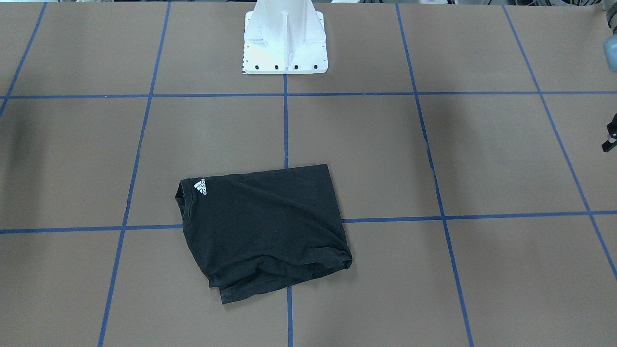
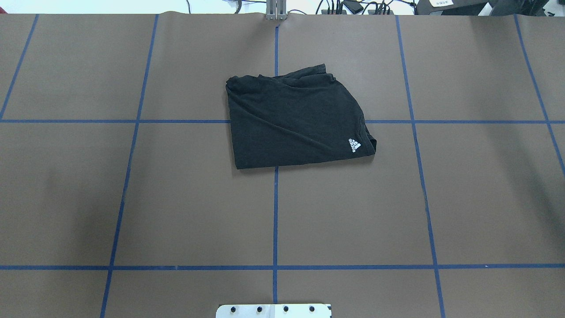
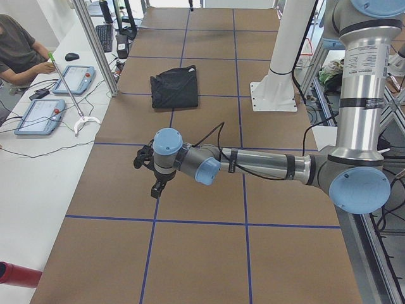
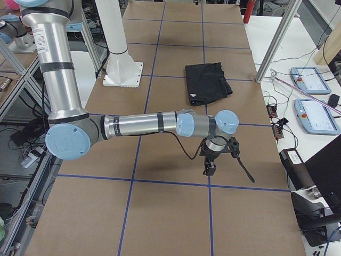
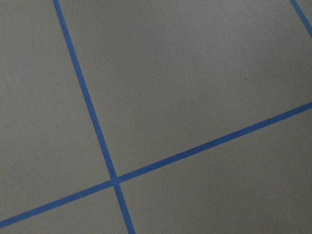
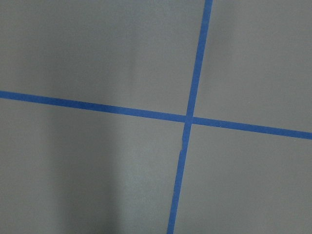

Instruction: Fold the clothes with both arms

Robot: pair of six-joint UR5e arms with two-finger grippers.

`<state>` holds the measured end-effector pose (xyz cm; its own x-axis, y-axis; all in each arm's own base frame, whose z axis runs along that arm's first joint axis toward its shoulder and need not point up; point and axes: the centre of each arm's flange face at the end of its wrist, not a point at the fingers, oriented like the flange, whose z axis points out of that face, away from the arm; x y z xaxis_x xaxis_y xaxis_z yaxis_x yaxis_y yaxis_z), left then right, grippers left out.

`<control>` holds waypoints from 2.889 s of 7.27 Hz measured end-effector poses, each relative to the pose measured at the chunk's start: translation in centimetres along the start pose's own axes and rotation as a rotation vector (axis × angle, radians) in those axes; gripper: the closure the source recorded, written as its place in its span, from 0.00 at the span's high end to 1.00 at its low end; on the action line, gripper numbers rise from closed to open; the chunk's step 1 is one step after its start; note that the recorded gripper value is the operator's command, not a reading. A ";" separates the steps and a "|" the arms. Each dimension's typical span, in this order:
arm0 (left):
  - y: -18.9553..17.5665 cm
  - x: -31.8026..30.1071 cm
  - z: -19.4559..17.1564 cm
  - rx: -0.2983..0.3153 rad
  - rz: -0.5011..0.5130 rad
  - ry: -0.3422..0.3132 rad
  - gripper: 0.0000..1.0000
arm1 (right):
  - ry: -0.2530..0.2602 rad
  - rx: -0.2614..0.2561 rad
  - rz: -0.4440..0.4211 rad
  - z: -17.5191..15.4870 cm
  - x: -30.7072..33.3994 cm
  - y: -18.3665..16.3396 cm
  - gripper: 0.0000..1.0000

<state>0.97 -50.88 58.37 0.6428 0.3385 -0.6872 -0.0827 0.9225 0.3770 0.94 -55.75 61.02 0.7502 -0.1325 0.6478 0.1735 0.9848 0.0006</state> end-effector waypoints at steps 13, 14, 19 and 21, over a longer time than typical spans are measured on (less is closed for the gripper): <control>0.1 1.3 -3.4 0.045 -0.001 0.023 1.00 | 0.007 0.033 -0.017 -1.9 -1.5 0.7 1.00; 0.2 1.2 -3.5 0.047 -0.003 0.022 1.00 | 0.007 0.045 -0.026 -2.5 -2.1 1.1 1.00; 0.3 0.7 -2.8 0.036 -0.008 0.017 1.00 | 0.006 0.027 -0.010 -1.2 -1.5 5.5 1.00; 0.3 0.8 -2.8 0.035 -0.008 0.021 1.00 | -0.005 0.012 0.004 -0.3 -0.8 6.6 1.00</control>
<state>-0.65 -49.86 56.21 0.6272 0.3350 -0.7032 -0.0506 0.9184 0.3924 1.63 -49.13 60.27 0.7477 -0.1281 0.6515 0.1631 0.9866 0.0069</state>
